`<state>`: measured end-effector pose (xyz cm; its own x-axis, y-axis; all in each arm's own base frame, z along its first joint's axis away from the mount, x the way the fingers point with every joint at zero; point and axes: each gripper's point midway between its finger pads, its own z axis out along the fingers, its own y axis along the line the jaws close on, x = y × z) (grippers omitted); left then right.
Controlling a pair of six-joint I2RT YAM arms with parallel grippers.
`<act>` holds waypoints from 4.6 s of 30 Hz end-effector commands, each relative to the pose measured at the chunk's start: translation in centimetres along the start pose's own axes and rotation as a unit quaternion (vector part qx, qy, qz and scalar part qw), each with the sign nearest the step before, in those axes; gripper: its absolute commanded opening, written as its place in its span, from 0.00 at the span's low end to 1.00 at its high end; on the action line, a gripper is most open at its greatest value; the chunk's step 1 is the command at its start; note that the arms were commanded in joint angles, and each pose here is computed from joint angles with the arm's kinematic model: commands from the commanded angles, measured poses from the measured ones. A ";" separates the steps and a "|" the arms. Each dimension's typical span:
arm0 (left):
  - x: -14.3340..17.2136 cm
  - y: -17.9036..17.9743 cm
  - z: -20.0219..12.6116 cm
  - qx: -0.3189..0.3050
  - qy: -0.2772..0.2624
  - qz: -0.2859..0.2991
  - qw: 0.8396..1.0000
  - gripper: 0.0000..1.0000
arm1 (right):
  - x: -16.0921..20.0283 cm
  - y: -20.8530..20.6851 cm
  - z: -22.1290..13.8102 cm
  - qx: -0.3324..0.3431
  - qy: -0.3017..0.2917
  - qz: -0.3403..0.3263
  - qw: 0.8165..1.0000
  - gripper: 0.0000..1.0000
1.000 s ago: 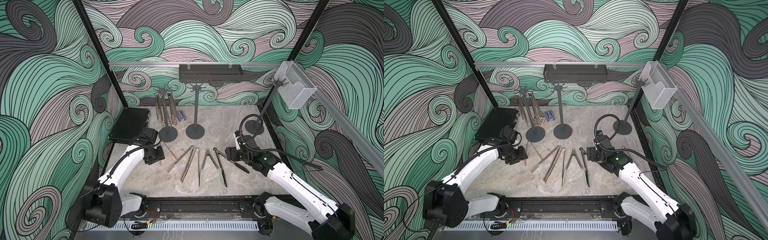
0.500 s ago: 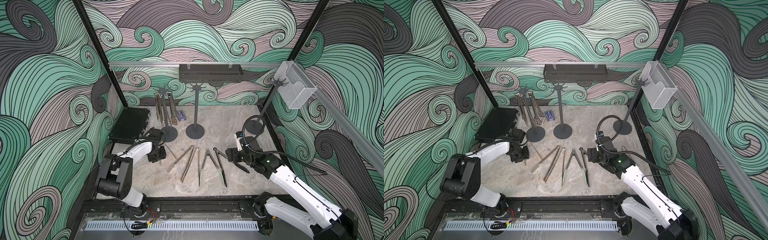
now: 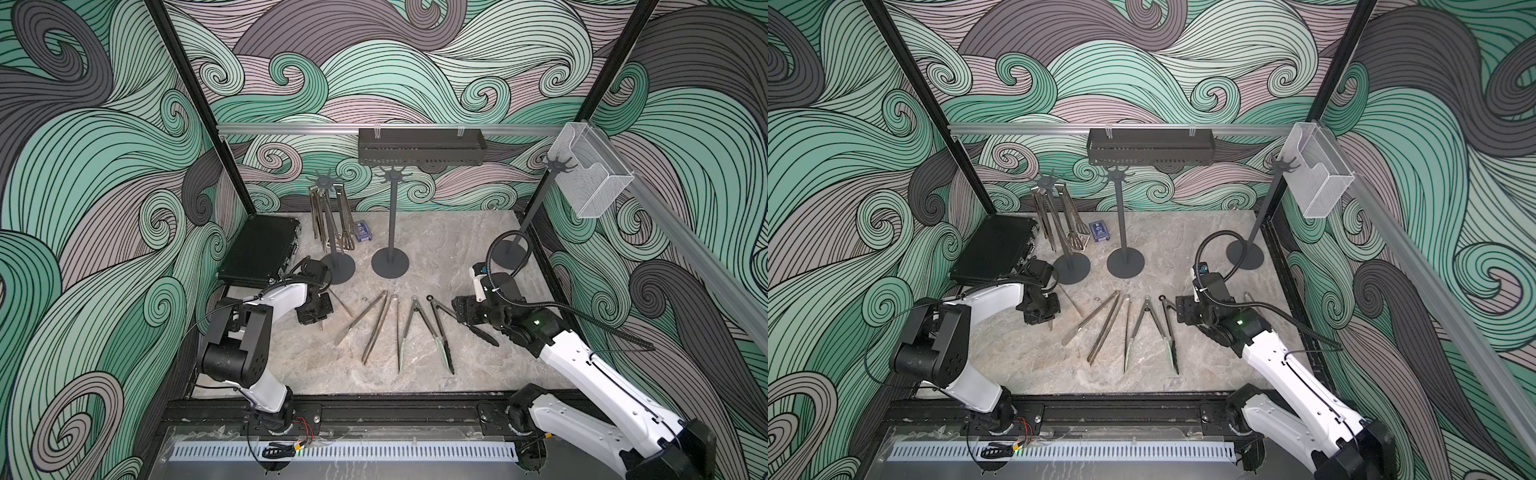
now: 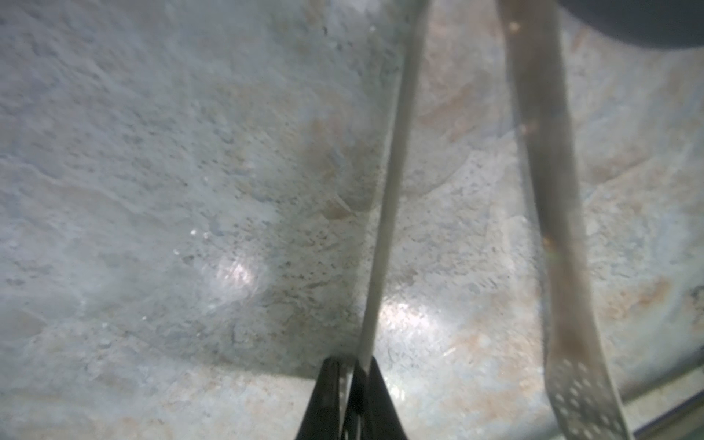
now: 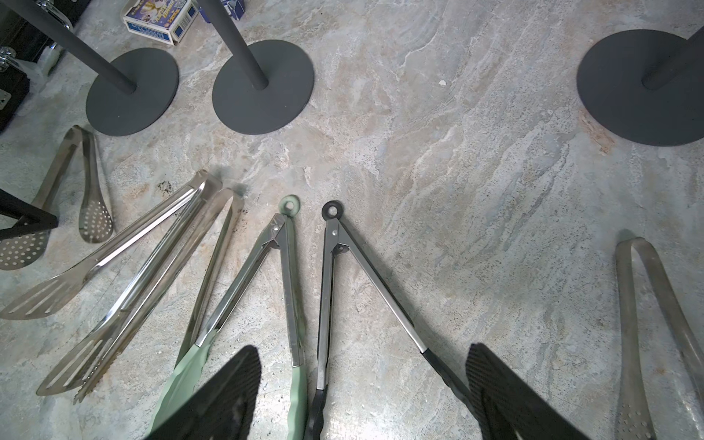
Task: Hang food tongs on kitchen utensil racks
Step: Pick up the food tongs from the center of the board, then hang the food tongs on the rack.
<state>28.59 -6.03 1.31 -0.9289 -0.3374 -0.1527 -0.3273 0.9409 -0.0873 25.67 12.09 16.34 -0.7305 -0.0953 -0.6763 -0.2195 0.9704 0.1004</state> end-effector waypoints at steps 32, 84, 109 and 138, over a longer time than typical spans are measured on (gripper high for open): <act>3.8 -3.8 -24.8 0.227 -0.245 0.156 0.930 0.00 | -4.7 1.4 -2.5 -0.062 -0.091 0.014 0.994 0.86; -13.1 -22.5 -31.5 0.275 -0.456 0.403 0.744 0.00 | -8.0 -0.1 -2.3 -0.080 -0.162 0.033 0.983 0.86; -14.1 -21.7 -30.8 0.267 -0.456 0.392 0.753 0.00 | -7.7 -0.1 -2.0 -0.083 -0.156 0.034 0.984 0.86; -13.4 -22.9 -25.6 0.291 -0.405 0.409 0.764 0.00 | -7.4 -0.4 -1.5 -0.078 -0.149 0.038 0.985 0.86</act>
<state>43.93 -22.00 31.20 -0.2830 0.2256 -0.9322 0.6403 0.7680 -0.0085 30.11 11.97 22.65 -0.5316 0.0706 -0.8441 -0.2779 0.9268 0.2526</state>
